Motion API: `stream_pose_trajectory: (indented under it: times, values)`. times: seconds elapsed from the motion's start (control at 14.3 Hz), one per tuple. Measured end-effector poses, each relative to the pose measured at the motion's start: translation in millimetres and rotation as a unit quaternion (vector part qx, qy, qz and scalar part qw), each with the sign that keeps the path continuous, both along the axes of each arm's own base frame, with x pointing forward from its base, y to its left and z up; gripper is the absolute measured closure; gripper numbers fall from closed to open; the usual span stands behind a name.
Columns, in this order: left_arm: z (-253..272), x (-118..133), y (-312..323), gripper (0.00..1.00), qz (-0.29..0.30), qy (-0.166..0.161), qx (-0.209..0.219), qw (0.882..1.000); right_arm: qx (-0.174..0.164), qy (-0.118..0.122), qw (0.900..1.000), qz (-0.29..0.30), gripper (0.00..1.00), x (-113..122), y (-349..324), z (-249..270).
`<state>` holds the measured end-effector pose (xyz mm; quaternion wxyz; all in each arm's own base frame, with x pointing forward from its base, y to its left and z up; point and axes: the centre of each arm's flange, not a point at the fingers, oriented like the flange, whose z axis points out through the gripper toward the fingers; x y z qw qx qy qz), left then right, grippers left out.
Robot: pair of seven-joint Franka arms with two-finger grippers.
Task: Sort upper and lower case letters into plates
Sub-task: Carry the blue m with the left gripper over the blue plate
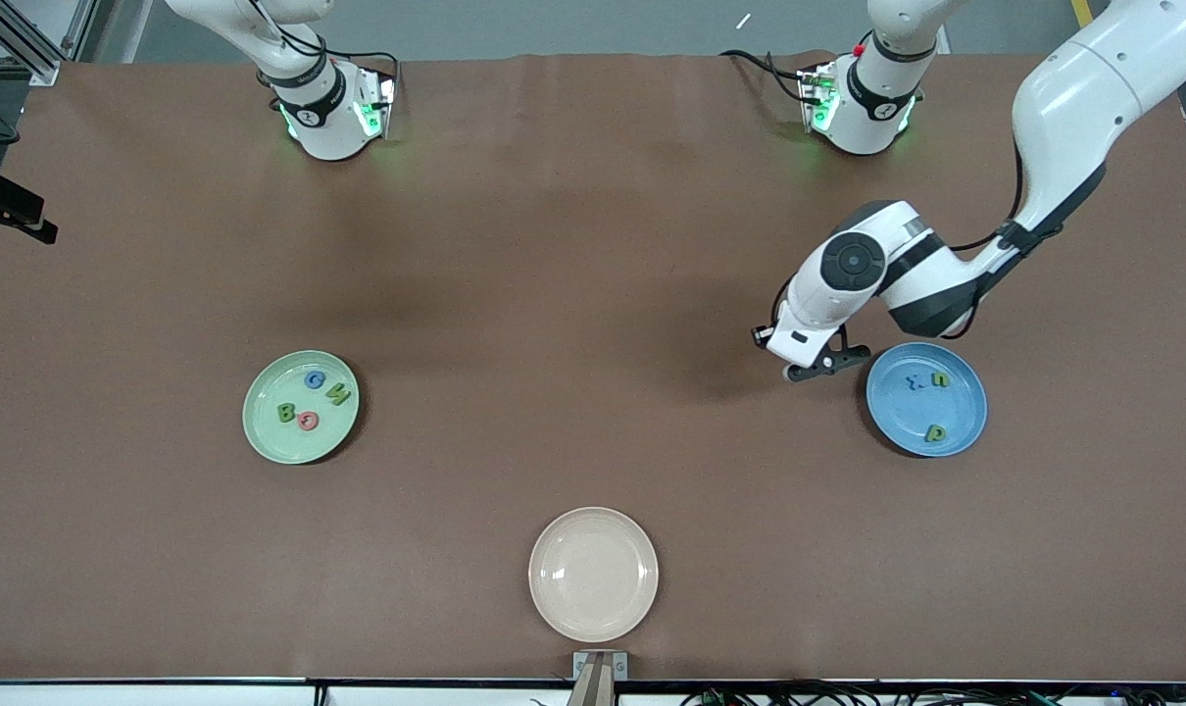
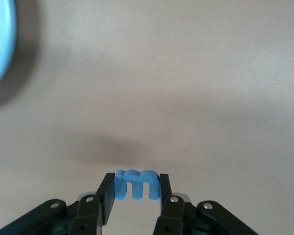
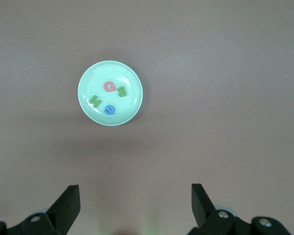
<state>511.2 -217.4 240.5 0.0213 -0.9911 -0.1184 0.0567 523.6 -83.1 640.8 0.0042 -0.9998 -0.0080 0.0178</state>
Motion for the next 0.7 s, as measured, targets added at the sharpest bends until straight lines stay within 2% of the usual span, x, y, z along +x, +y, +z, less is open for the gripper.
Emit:
stream_pose_trajectory:
  times: [0.14,0.35,0.7]
  values:
    - [18,19,15,0.59,-0.034,0.004,0.001,0.999,0.003,-0.002,1.000,-0.003,0.00,-1,-2,1]
    - [41,42,40,0.59,-0.121,0.008,0.001,0.993,0.006,-0.002,1.000,-0.003,0.00,-3,-2,2]
    - [58,60,87,0.59,-0.263,0.004,-0.025,0.965,0.009,0.002,1.000,0.000,0.00,-7,2,-1]
